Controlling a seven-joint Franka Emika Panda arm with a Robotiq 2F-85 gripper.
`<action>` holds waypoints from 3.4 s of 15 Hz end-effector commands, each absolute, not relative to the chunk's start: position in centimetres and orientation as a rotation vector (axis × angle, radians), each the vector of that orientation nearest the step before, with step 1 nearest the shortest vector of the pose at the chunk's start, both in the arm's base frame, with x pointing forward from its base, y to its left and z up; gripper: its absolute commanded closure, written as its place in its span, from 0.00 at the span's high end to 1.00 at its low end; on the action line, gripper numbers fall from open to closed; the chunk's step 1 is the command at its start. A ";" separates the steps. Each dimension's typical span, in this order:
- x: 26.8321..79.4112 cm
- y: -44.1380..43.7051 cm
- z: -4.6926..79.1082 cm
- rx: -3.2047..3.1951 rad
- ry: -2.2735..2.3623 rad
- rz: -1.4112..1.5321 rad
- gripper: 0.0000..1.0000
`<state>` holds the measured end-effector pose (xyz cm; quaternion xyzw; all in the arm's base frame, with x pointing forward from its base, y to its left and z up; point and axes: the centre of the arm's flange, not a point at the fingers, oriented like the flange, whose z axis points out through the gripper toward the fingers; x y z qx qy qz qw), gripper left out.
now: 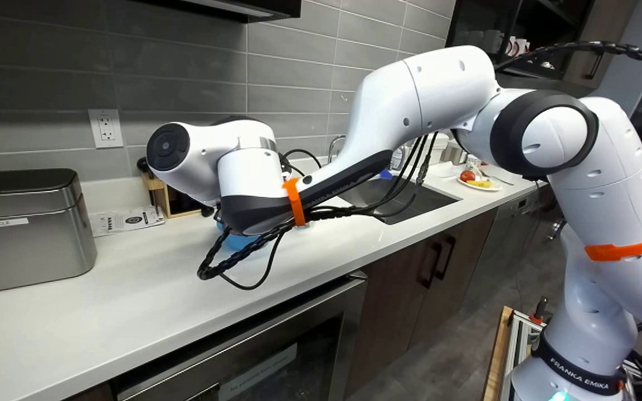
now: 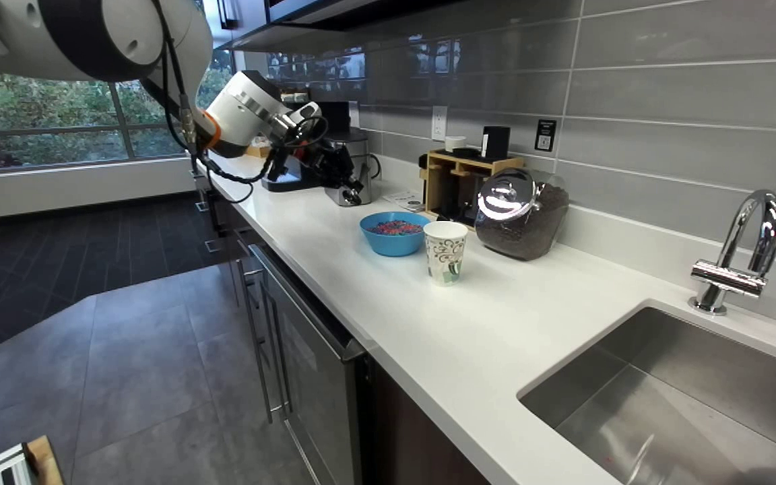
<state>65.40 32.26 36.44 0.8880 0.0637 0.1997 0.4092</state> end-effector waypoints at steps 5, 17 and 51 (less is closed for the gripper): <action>66.1 31.8 37.3 2.182 -0.045 0.629 0.05; 68.0 31.6 34.3 2.069 -0.416 1.053 0.01; 73.2 29.5 26.3 2.045 -0.698 1.350 0.01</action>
